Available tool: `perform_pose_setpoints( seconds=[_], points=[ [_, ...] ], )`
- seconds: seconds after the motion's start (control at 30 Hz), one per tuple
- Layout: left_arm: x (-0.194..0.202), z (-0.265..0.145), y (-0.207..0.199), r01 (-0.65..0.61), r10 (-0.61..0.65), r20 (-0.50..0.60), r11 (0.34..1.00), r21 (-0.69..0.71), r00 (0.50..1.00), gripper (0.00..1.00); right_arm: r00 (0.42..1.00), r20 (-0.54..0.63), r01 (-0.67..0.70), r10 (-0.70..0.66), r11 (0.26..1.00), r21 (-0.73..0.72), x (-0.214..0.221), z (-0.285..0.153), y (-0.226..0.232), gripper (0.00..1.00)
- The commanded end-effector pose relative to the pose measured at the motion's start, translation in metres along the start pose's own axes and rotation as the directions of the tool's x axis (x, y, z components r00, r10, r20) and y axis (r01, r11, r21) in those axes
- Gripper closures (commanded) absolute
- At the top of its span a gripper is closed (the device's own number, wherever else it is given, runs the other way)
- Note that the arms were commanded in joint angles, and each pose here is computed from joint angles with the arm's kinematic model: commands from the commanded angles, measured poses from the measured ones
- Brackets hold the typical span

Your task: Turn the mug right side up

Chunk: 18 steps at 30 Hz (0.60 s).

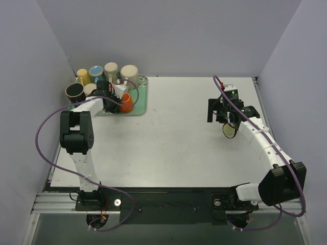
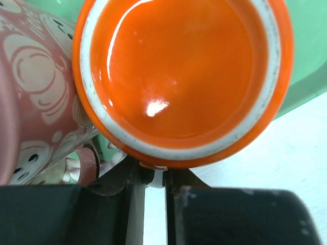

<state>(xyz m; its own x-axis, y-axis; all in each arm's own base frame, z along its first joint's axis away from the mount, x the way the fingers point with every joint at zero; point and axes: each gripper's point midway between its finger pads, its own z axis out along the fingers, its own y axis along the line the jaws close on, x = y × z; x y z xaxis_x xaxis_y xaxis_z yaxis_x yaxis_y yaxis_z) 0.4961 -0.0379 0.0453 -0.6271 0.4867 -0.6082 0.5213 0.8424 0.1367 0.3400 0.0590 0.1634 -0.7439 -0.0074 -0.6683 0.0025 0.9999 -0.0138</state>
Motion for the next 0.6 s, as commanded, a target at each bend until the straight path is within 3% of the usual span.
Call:
perform_pose_setpoints(
  seconds=[0.0, 0.17, 0.37, 0.5, 0.57],
  points=[
    [-0.047, -0.031, 0.006, 0.034, -0.034, 0.140, 0.999, 0.002, 0.990, 1.00, 0.999, 0.021, 0.030, -0.031, 0.999, 0.023, 0.001, -0.019, -0.001, 0.12],
    [-0.092, -0.084, -0.012, 0.124, -0.145, 0.277, 0.988, 0.092, 0.950, 1.00, 0.993, 0.105, 0.057, -0.054, 0.998, -0.030, -0.012, -0.046, 0.023, 0.11],
    [-0.144, -0.161, -0.067, 0.176, -0.333, 0.388, 0.905, 0.387, 0.859, 1.00, 0.954, 0.300, 0.051, 0.023, 0.970, -0.237, -0.036, -0.093, 0.089, 0.08],
    [-0.163, -0.217, -0.119, 0.165, -0.433, 0.353, 0.794, 0.586, 0.829, 1.00, 0.901, 0.402, 0.091, 0.161, 0.838, -0.538, -0.054, -0.143, 0.169, 0.08],
    [-0.170, -0.246, -0.147, 0.132, -0.458, 0.343, 0.735, 0.666, 0.820, 1.00, 0.863, 0.444, 0.153, 0.240, 0.713, -0.684, -0.067, -0.180, 0.210, 0.07]
  ],
)
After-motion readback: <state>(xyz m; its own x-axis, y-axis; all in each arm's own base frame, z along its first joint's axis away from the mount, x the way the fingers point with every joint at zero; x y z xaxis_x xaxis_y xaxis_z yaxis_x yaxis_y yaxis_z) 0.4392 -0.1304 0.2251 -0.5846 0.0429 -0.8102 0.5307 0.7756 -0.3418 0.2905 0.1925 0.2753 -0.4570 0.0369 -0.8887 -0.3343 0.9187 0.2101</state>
